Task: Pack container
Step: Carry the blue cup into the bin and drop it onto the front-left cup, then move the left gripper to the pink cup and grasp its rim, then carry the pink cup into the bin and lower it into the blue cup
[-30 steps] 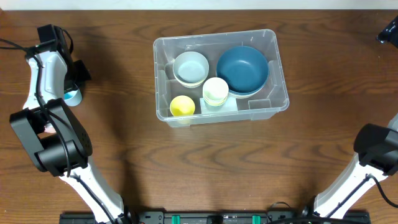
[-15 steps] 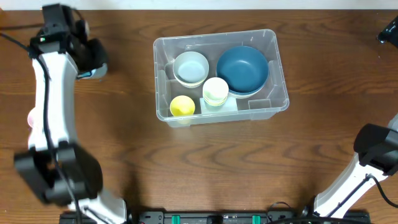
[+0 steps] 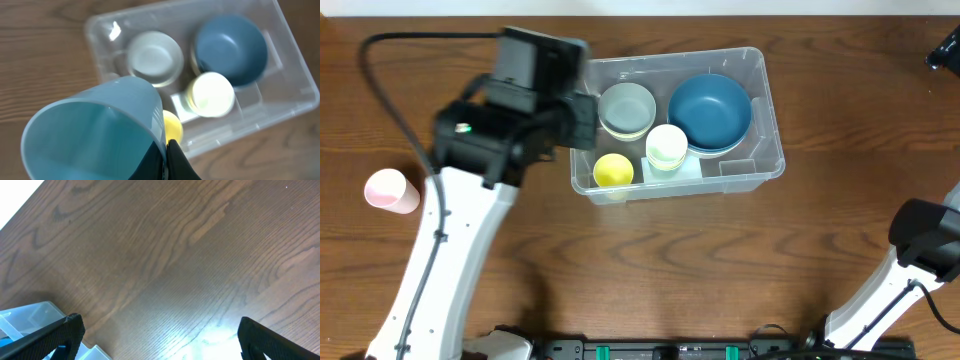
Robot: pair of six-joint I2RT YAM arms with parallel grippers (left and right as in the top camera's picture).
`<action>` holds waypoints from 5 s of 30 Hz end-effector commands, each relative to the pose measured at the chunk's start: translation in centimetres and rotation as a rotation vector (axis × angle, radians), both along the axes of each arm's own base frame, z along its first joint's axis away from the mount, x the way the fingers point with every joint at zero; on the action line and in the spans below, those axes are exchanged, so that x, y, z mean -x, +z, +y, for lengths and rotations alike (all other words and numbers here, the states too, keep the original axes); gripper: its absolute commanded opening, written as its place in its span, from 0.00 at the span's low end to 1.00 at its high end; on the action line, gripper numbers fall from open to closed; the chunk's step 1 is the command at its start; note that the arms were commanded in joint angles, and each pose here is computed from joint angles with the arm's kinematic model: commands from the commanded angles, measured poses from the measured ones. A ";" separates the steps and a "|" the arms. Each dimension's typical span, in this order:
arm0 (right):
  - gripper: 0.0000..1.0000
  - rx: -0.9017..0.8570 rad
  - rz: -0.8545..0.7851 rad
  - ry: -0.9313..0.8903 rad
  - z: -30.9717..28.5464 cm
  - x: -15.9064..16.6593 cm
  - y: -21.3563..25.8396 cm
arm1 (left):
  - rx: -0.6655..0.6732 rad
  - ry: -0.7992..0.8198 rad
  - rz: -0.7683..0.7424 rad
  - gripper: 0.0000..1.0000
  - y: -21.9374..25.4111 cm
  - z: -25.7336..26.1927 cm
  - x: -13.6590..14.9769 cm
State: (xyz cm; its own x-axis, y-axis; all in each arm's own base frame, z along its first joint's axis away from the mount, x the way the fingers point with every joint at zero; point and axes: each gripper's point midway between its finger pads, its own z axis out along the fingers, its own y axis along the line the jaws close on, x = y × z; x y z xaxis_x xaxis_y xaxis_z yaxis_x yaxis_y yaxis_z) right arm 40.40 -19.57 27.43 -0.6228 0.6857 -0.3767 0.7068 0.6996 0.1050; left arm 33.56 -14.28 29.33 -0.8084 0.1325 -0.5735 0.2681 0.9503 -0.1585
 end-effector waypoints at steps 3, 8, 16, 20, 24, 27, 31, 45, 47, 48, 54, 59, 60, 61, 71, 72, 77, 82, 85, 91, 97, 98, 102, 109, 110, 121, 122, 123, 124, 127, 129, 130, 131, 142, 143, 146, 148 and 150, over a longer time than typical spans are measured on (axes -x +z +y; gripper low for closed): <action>0.99 0.000 -0.005 -0.017 -0.2 0.1 0.2 | -0.065 -0.108 0.089 0.06 -3.7 -3.6 0.8; 0.99 0.001 -0.005 -0.017 -0.2 0.1 0.2 | -0.136 -0.152 0.235 0.06 -7.6 -4.8 2.0; 0.99 0.001 -0.005 -0.017 -0.2 0.1 0.2 | -0.214 -0.156 0.397 0.06 -12.1 -4.6 2.5; 0.99 0.001 -0.005 -0.017 -0.2 0.1 0.2 | -0.223 -0.155 0.417 0.06 -13.0 -4.7 2.3; 0.99 0.001 -0.005 -0.017 -0.2 0.1 0.2 | -0.241 -0.149 0.419 0.09 -13.3 -4.5 2.2; 0.99 0.000 -0.005 -0.017 -0.2 0.1 0.2 | -0.258 -0.142 0.411 0.24 -13.3 -4.2 2.0; 0.99 0.001 -0.005 -0.017 -0.2 0.1 0.2 | -0.261 -0.140 0.410 0.32 -13.3 -4.1 2.0; 0.99 0.001 -0.005 -0.017 -0.2 0.1 0.2 | -0.205 0.202 0.244 0.37 -7.0 6.1 -1.6; 0.99 0.001 -0.005 -0.017 -0.2 0.1 0.2 | -0.193 0.319 0.212 0.46 -5.7 10.2 -2.0; 0.99 0.001 -0.005 -0.017 -0.2 0.1 0.2 | -0.199 0.388 0.201 0.53 -5.3 12.7 -2.1; 0.99 0.001 -0.005 -0.017 -0.2 0.1 0.2 | -0.206 0.714 0.232 0.58 -5.9 24.4 -1.6; 0.99 0.000 -0.005 -0.017 -0.2 0.1 0.2 | -0.163 0.938 0.318 0.58 -9.1 31.2 -0.8; 0.99 0.001 -0.005 -0.017 -0.2 0.1 0.2 | -0.159 0.966 0.349 0.58 -10.2 32.3 -0.6; 0.99 0.001 -0.005 -0.017 -0.2 0.1 0.2 | -0.154 0.992 0.383 0.58 -11.3 33.3 -0.3; 0.99 0.001 -0.005 -0.017 -0.2 0.1 0.2 | -0.076 1.096 0.677 0.58 -22.3 36.6 0.8; 0.99 0.001 -0.005 -0.017 -0.2 0.1 0.2 | -0.076 1.093 0.700 0.58 -23.1 36.6 0.9; 0.99 0.001 -0.005 -0.017 -0.2 0.1 0.2 | -0.076 1.087 0.734 0.58 -25.1 36.6 0.7; 0.99 0.001 -0.005 -0.017 -0.2 0.1 0.2 | -0.050 1.083 0.715 0.25 -25.2 36.5 0.1; 0.99 0.001 -0.005 -0.017 -0.2 0.1 0.2 | -0.010 1.071 0.711 0.06 -25.1 35.9 -0.3; 0.99 0.001 -0.005 -0.017 -0.2 0.1 0.2 | 0.102 1.030 0.666 0.06 -22.8 34.1 -1.4; 0.99 0.001 -0.005 -0.017 -0.2 0.1 0.2 | 0.306 0.777 0.459 0.06 -14.9 28.6 -5.2; 0.99 0.001 -0.005 -0.017 -0.2 0.1 0.2 | 0.331 0.720 0.415 0.06 -13.2 27.2 -5.7; 0.99 0.000 -0.005 -0.018 -0.2 0.2 0.2 | 0.321 0.538 0.243 0.06 -6.2 21.5 -5.9; 0.99 0.001 -0.005 -0.017 -0.2 0.1 0.2 | 0.176 0.065 -0.061 0.06 3.3 7.5 -2.7; 0.99 0.000 -0.004 -0.017 -0.2 0.1 0.2 | 0.146 0.037 -0.079 0.06 3.7 6.2 -2.3; 0.99 0.001 -0.005 -0.018 -0.2 0.2 0.2 | -0.128 -0.144 0.000 0.06 -1.5 -2.0 -0.6; 0.99 0.001 -0.005 -0.018 -0.2 0.2 0.2 | -0.134 -0.147 0.024 0.06 -2.3 -2.3 -0.6; 0.99 0.001 -0.005 -0.017 -0.2 0.1 0.2 | -0.145 -0.150 0.057 0.06 -3.3 -2.4 -0.8; 0.99 0.001 -0.005 -0.016 -0.1 0.1 0.2 | -0.155 -0.152 0.082 0.06 -4.1 -2.5 -0.9; 0.99 0.001 -0.005 -0.016 -0.1 0.1 0.2 | -0.186 -0.156 0.161 0.06 -6.7 -2.7 -1.2; 0.99 0.001 -0.005 -0.016 -0.1 0.1 0.2 | -0.206 -0.159 0.215 0.06 -8.5 -2.8 -1.4; 0.99 0.001 -0.005 -0.017 -0.2 0.1 0.2 | -0.214 -0.160 0.236 0.06 -9.2 -2.8 -1.5; 0.99 0.001 -0.005 -0.017 -0.2 0.1 0.2 | -0.222 -0.161 0.257 0.06 -9.9 -2.8 -1.5; 0.99 0.001 -0.005 -0.017 -0.2 0.1 0.2 | -0.216 -0.156 0.422 0.06 -12.8 -3.1 0.2; 0.99 0.001 -0.005 -0.017 -0.2 0.1 0.2 | -0.219 -0.153 0.435 0.06 -12.9 -3.1 0.5; 0.99 0.000 -0.005 -0.017 -0.2 0.1 0.2 | -0.230 -0.164 0.455 0.06 -12.9 -3.2 1.3; 0.99 0.001 -0.005 -0.017 -0.2 0.1 0.2 | -0.235 -0.179 0.456 0.06 -12.9 -3.6 1.6; 0.99 0.001 -0.005 -0.017 -0.2 0.1 0.2 | -0.239 -0.199 0.452 0.06 -12.9 -4.3 1.9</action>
